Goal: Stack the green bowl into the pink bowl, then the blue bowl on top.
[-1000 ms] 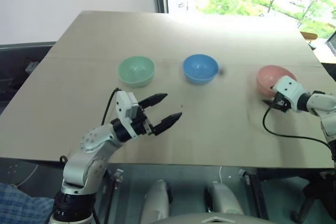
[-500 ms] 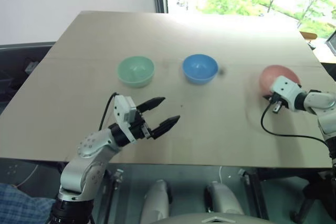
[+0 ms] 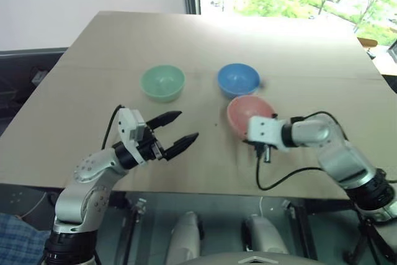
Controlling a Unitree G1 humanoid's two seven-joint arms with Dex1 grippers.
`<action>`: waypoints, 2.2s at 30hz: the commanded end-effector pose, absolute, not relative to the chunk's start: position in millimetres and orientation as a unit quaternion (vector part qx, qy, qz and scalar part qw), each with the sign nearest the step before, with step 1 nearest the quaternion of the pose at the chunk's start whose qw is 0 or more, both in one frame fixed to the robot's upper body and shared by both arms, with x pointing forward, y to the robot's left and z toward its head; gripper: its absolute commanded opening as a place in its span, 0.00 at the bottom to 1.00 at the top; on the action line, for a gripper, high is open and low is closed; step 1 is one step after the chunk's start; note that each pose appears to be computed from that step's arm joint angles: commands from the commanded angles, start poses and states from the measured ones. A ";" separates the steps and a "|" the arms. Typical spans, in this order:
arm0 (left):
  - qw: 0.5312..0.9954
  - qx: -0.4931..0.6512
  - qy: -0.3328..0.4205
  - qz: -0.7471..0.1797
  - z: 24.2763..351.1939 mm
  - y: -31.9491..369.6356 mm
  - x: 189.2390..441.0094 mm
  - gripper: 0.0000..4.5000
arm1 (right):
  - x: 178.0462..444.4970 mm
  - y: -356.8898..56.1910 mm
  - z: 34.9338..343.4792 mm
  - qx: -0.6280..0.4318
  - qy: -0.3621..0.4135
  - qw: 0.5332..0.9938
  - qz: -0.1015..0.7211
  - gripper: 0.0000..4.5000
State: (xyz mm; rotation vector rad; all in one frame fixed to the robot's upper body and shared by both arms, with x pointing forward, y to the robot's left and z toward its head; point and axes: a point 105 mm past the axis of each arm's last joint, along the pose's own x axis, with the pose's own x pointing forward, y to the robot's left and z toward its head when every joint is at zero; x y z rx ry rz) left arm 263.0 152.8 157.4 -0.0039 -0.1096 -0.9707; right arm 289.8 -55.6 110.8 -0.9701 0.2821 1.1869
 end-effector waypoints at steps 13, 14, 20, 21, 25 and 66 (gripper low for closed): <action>0.879 0.013 -0.067 -0.472 164.0 150.2 265.0 1.00 | 285.7 -63.6 114.5 -0.487 0.138 0.684 0.526 0.72; 0.879 0.013 -0.067 -0.472 163.9 149.8 264.9 1.00 | 283.4 -62.9 117.6 -0.476 0.137 0.687 0.532 0.80; 0.878 0.012 -0.067 -0.473 163.7 148.4 263.4 1.00 | 279.5 -65.9 149.4 -0.397 0.131 0.730 0.540 0.98; 0.879 0.012 -0.067 -0.473 163.4 148.4 263.0 1.00 | 278.6 -67.8 154.5 -0.389 0.129 0.734 0.541 0.98; 0.884 0.024 -0.064 -0.463 162.3 150.1 263.8 1.00 | 272.1 -86.0 186.2 -0.324 0.120 0.757 0.555 0.98; 0.867 0.403 0.146 -0.255 121.6 211.1 393.9 1.00 | 252.4 -193.0 244.0 -0.084 -0.041 0.908 0.407 0.98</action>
